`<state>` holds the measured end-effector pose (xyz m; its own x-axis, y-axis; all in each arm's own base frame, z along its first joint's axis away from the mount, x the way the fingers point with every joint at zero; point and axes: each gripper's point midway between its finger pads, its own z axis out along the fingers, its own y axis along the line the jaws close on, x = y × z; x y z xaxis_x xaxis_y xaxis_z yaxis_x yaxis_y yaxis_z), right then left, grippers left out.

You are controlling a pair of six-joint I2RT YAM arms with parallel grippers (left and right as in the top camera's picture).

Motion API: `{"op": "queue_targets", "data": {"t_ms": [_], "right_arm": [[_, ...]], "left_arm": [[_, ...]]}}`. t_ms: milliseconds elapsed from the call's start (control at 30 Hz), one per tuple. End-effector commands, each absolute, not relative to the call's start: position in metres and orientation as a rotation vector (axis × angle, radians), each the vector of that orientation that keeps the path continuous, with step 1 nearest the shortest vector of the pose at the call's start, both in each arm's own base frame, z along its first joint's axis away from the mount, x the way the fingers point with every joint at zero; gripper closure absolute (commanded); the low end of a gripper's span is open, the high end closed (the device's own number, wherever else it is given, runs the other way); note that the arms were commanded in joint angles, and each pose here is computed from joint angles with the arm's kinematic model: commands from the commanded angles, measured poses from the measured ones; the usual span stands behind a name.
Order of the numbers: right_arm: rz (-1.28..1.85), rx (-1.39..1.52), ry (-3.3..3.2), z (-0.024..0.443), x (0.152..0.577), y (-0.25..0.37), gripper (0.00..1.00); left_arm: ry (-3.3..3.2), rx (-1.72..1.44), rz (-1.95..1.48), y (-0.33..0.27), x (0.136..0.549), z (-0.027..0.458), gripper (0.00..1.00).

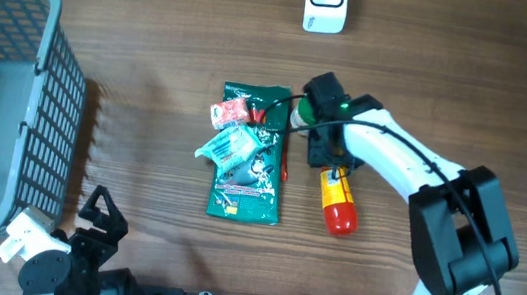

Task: Scan the item barcode
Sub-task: 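Grasp the bottle's green cap and stand it upright, right gripper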

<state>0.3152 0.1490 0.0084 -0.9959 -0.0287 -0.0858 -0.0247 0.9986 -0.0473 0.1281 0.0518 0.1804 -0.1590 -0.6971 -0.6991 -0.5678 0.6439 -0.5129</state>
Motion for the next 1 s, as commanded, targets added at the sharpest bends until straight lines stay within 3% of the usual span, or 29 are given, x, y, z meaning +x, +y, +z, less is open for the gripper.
{"op": "queue_targets", "data": {"t_ms": [0, 200, 467, 567, 633, 967], "right_arm": [[-0.031, 0.176, 3.13, -0.006, 0.307, 0.137, 0.56], [-0.044, 0.286, 3.172, -0.006, 0.303, 0.118, 0.55], [0.028, 0.349, 3.194, -0.006, 0.303, 0.115, 0.47], [0.03, 0.35, 3.191, -0.006, 0.303, 0.115, 0.28], [0.03, 0.361, 3.188, -0.006, 0.304, 0.114, 0.21], [0.028, 0.449, 3.179, -0.004, 0.305, 0.111, 0.16]], "left_arm": [[1.827, -1.024, -0.147, 0.054, 0.127, 0.18, 0.0], [1.827, -1.023, -0.147, 0.054, 0.127, 0.18, 0.0], [1.827, -1.023, -0.147, 0.054, 0.127, 0.18, 0.0], [1.827, -1.023, -0.147, 0.054, 0.127, 0.18, 0.0], [1.827, -1.023, -0.147, 0.054, 0.127, 0.18, 0.0], [1.827, -1.023, -0.147, 0.054, 0.127, 0.18, 0.0]]}}
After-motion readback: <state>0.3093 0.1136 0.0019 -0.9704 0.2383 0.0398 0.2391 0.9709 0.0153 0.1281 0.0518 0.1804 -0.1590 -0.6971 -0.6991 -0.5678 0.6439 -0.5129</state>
